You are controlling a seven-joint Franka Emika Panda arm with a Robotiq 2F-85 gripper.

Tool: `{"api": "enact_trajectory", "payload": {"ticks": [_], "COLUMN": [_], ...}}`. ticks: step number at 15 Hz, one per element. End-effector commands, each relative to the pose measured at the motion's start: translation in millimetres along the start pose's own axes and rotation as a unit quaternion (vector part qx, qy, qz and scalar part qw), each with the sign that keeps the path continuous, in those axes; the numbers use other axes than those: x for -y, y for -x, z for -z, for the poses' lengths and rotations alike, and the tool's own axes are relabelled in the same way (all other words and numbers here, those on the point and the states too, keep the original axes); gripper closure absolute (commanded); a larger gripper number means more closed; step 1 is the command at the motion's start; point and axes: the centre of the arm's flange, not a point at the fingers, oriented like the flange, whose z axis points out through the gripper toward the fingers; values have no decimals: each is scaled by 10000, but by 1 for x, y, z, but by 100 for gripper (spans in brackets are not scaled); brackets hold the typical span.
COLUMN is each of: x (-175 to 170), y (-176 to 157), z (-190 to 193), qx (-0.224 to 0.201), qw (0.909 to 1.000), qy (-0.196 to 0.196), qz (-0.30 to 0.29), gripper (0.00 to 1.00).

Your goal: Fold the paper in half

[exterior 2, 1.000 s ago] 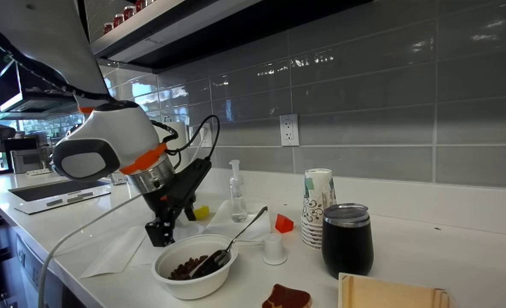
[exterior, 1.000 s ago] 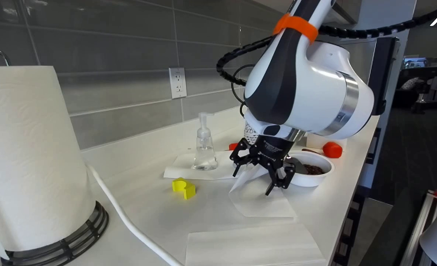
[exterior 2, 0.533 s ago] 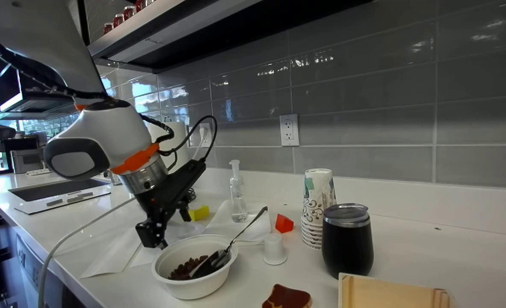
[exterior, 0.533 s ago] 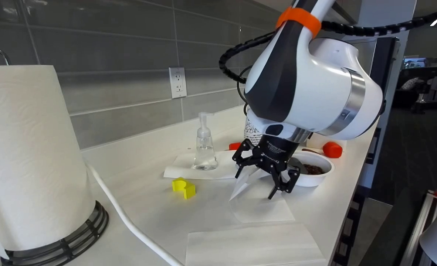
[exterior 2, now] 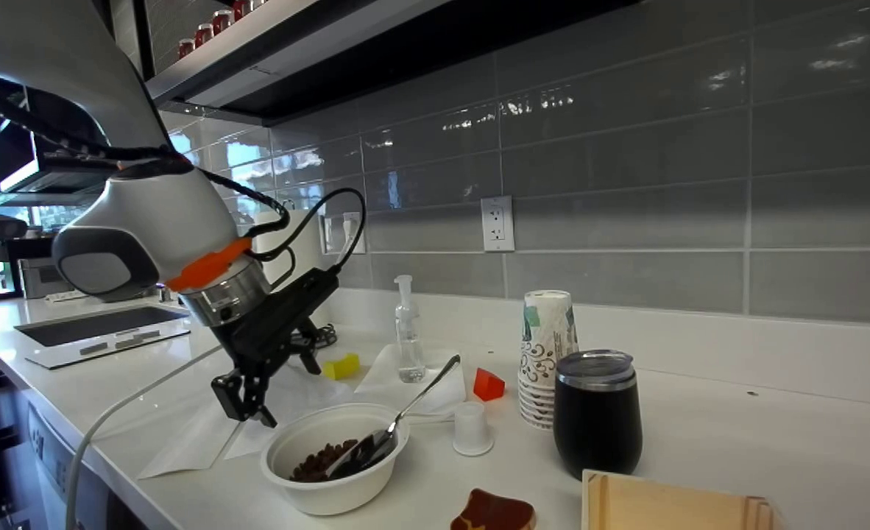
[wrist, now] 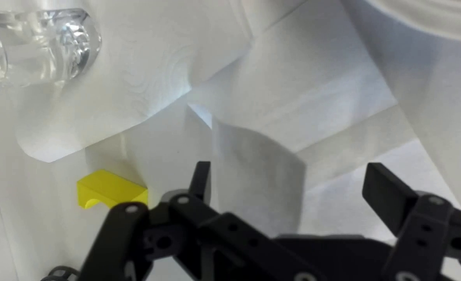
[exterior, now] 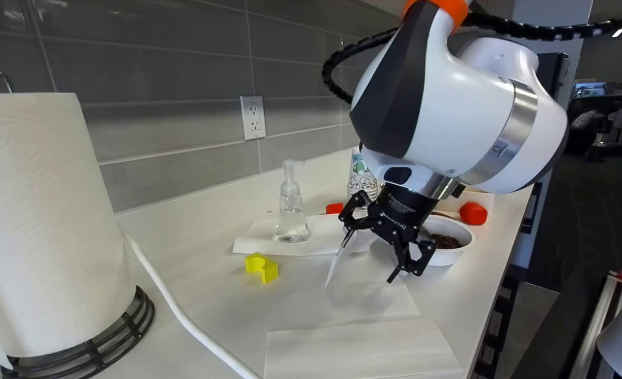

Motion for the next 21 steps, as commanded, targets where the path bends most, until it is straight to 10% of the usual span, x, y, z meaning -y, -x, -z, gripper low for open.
{"api": "enact_trajectory", "payload": {"ticks": [1, 13, 21], "x": [9, 25, 40], "y": [14, -1, 3], "z": [74, 85, 98], "qx": [4, -90, 263], "qw": [10000, 9989, 9961], "qy": [9, 32, 141], "qz": [-76, -460, -827], "gripper": [0, 96, 100]}}
